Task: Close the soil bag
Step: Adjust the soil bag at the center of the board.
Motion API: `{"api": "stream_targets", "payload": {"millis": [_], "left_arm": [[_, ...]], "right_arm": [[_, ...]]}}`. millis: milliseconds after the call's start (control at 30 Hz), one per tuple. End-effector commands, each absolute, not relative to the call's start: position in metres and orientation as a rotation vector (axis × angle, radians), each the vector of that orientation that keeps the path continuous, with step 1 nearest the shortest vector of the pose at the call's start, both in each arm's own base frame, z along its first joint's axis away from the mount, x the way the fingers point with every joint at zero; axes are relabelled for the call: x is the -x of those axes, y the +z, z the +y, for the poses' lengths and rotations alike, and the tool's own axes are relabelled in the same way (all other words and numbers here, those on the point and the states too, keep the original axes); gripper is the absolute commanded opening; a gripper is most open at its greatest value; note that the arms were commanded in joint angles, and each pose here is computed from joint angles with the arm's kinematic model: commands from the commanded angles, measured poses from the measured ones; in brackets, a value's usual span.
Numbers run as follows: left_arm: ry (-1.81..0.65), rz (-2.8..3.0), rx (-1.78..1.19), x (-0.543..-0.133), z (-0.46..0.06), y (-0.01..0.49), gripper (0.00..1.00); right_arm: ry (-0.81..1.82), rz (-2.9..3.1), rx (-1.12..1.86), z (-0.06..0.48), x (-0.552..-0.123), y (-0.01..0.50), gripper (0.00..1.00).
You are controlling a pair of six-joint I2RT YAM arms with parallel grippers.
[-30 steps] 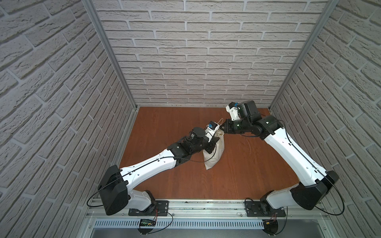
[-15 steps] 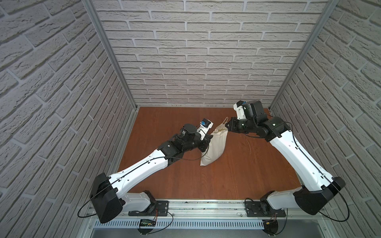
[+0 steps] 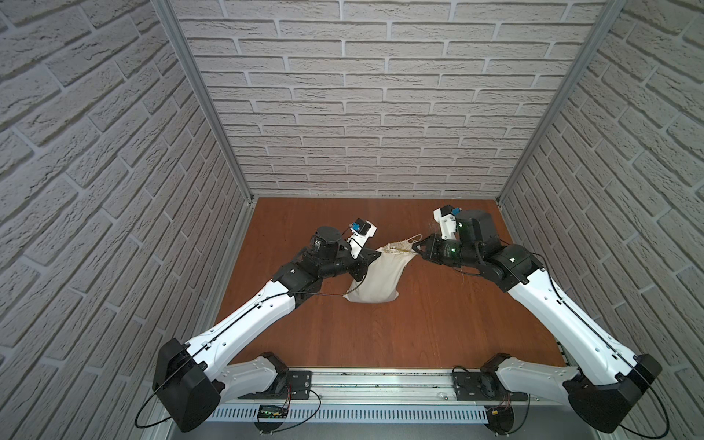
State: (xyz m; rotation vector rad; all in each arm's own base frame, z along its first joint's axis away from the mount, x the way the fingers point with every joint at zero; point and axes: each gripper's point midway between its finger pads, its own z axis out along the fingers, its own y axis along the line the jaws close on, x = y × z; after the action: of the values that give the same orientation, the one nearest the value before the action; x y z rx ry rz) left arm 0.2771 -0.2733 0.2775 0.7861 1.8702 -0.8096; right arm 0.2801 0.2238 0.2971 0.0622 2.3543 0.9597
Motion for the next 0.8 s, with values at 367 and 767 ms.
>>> {"api": "stream_targets", "payload": {"millis": [367,767], "left_arm": [[-0.809,1.769,-0.828,-0.263,-0.258,0.294,0.00],[-0.834,1.768,-0.885,-0.254,-0.261,0.296,0.00]], "right_arm": [[0.814,2.185,0.169,0.189,-0.272,0.343,0.57],[0.941,2.133,0.428,0.219,-0.279,0.342,0.64]]}}
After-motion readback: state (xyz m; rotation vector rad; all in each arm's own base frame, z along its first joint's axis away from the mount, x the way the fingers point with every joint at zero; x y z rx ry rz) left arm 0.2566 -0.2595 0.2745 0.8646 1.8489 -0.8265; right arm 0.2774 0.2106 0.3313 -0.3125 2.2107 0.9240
